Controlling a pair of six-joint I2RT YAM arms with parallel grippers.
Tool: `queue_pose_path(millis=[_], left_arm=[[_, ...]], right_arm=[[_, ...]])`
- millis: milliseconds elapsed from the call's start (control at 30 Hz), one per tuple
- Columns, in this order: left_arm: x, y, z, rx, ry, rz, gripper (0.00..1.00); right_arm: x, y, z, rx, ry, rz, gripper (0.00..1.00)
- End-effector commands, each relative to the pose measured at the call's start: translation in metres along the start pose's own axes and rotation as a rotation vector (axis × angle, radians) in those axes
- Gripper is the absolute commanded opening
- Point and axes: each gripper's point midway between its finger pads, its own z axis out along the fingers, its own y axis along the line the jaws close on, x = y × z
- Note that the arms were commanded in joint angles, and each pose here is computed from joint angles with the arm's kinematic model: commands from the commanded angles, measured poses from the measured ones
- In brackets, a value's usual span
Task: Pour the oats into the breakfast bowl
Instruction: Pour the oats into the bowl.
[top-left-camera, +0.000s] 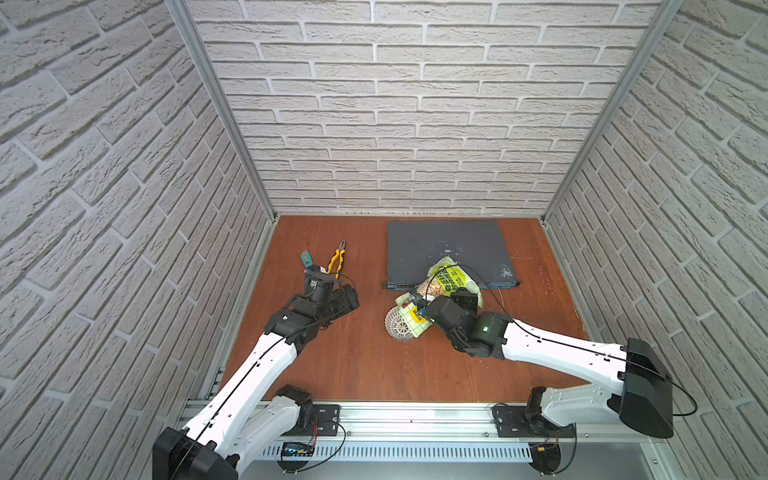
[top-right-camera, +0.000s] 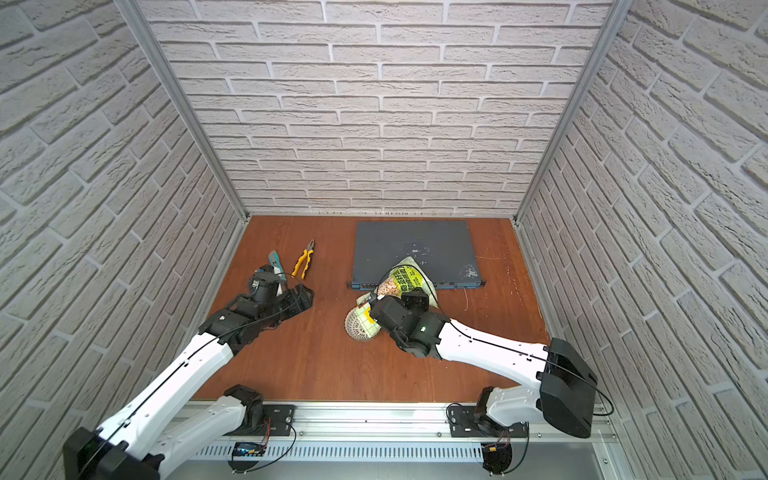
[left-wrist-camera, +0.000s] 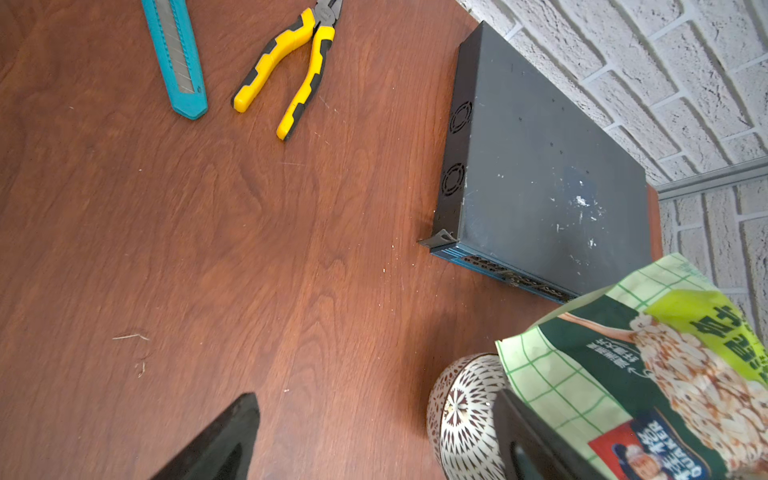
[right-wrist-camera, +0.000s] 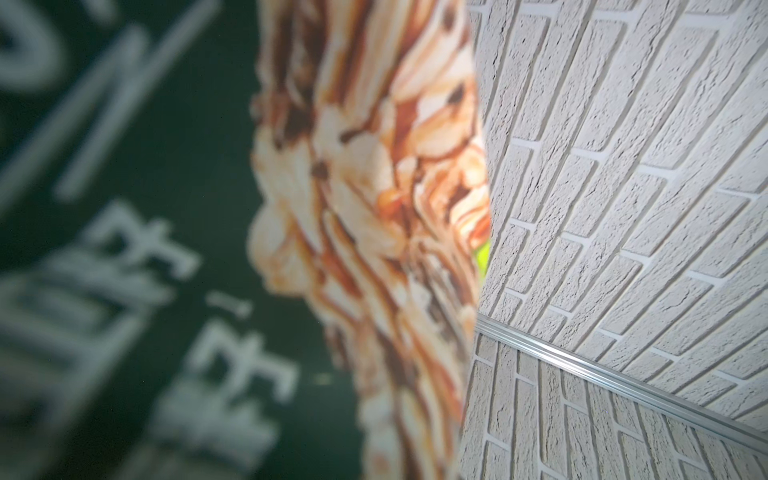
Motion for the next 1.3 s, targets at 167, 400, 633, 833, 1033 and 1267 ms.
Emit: queue_pose_path(millis=[167,400,633,833,1033,1267], left_arm=[[0.0016,0.0046,0.0030,-0.012,0.002,-0.009,0.90],[0.0019,0.0054,0.0031,-0.015,0.003,-0.013,0.91],[0.0024,0.0056,0.0025,-0.016,0.004,-0.018,0.91],[0.0020,0.0055,0.0022,-0.017,0.003,-0.019,0.91],[0.0019,0.0055,0.0025,-0.019,0.004,-0.021,0.91],[0.0021,0.0058,0.0030,-0.020,0.006,-0.021,0.91]], right_arm=[[0.0072,-0.0485,-0.0143,0.180,0.003,0.210,0.04],[0.0078,-0.0444,-0.0137,0.194,-0.019,0.205,0.03],[0.0046,-0.0452,-0.0142,0.220,-0.031,0.192,0.03],[0.0033,-0.0462,-0.0135,0.233,-0.028,0.182,0.04],[0.0027,-0.0482,-0.0138,0.248,-0.023,0.167,0.04],[0.0010,-0.0508,-0.0142,0.259,-0.018,0.146,0.04]])
